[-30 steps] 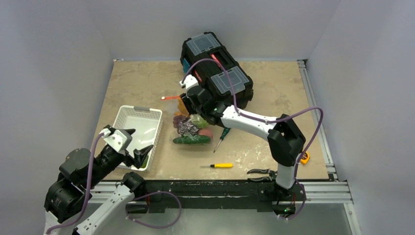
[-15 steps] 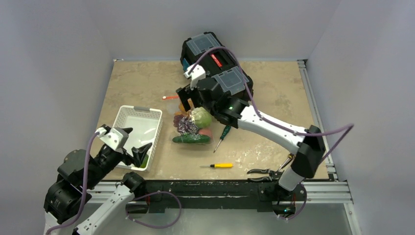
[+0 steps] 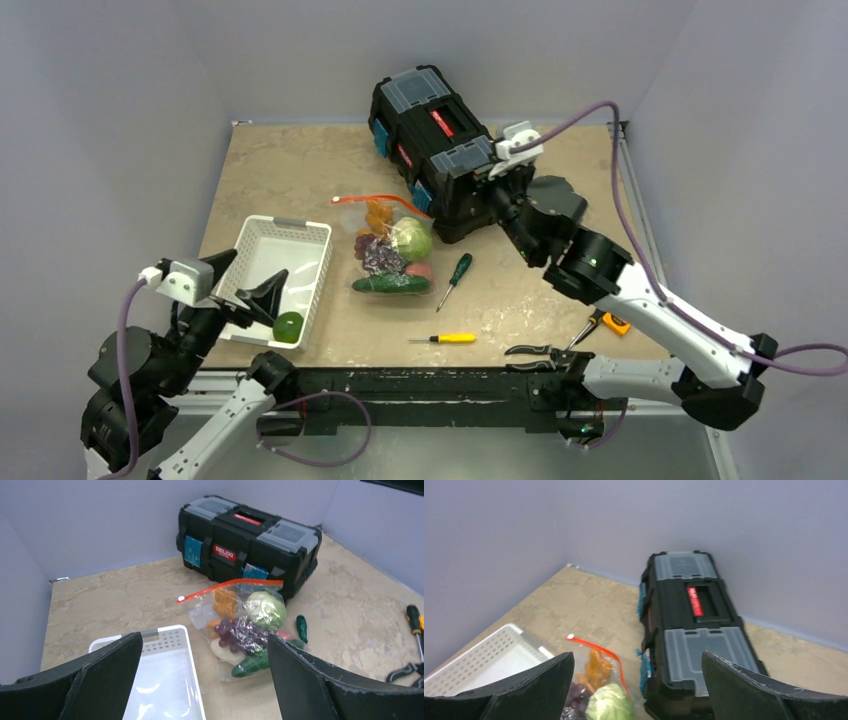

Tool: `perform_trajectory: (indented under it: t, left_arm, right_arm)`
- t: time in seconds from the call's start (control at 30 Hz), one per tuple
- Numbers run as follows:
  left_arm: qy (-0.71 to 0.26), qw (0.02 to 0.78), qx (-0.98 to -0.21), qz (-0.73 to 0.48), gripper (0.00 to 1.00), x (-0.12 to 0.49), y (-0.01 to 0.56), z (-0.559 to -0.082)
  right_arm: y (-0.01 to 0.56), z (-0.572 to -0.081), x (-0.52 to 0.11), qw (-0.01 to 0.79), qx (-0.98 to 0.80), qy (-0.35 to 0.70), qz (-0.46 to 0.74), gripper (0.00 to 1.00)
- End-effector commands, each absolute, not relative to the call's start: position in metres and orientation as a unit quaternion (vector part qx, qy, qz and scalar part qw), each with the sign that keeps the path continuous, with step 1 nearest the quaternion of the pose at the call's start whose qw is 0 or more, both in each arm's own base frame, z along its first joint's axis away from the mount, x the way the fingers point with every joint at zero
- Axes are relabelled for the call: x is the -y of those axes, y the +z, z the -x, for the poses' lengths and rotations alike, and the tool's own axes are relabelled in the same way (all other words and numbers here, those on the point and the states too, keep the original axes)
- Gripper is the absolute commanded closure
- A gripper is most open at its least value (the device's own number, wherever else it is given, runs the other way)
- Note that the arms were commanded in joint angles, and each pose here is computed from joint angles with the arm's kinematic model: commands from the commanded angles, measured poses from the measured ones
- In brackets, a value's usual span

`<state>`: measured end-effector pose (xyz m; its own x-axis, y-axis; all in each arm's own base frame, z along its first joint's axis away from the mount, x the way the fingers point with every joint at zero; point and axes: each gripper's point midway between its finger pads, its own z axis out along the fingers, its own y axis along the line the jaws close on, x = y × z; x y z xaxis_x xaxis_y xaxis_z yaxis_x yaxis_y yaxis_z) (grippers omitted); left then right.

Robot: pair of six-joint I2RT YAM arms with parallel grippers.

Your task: Place the food in the zip-top bag and seal the zipper

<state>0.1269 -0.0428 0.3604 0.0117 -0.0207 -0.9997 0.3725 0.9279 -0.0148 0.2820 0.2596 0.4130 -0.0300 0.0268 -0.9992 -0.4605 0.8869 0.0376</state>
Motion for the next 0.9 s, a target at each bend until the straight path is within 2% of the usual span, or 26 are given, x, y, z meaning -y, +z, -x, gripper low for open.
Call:
perform_trajectory:
  t: [0.0, 0.17, 0.27, 0.57, 0.73, 0.87]
  left_arm:
    - [-0.151, 0.753, -0.639, -0.043, 0.04, 0.020, 0.404, -0.121]
    - [-0.149, 0.780, -0.607, -0.023, 0.01, 0.007, 0.422, -0.112]
    - [-0.138, 0.793, -0.593, -0.020, 0.00, 0.000, 0.430, -0.110]
    - [-0.125, 0.792, -0.598, -0.028, 0.00, -0.001, 0.426, -0.111]
    - [-0.119, 0.789, -0.602, -0.029, 0.00, -0.001, 0.423, -0.113]
    - [-0.117, 0.787, -0.604, -0.034, 0.00, 0.001, 0.421, -0.115]
  right_arm:
    - [0.430, -0.274, -0.188, 0.715, -0.687, 0.109, 0.070, 0.01]
    - [0.455, -0.255, -0.119, 0.747, -0.662, 0.053, -0.011, 0.01]
    - [0.468, -0.247, -0.102, 0.760, -0.647, 0.054, -0.027, 0.01]
    - [0.462, -0.245, -0.089, 0.755, -0.652, 0.041, -0.061, 0.01]
    - [0.462, -0.244, -0.094, 0.761, -0.642, 0.068, -0.063, 0.01]
    - [0.456, -0.250, -0.089, 0.762, -0.638, 0.043, -0.096, 0.01]
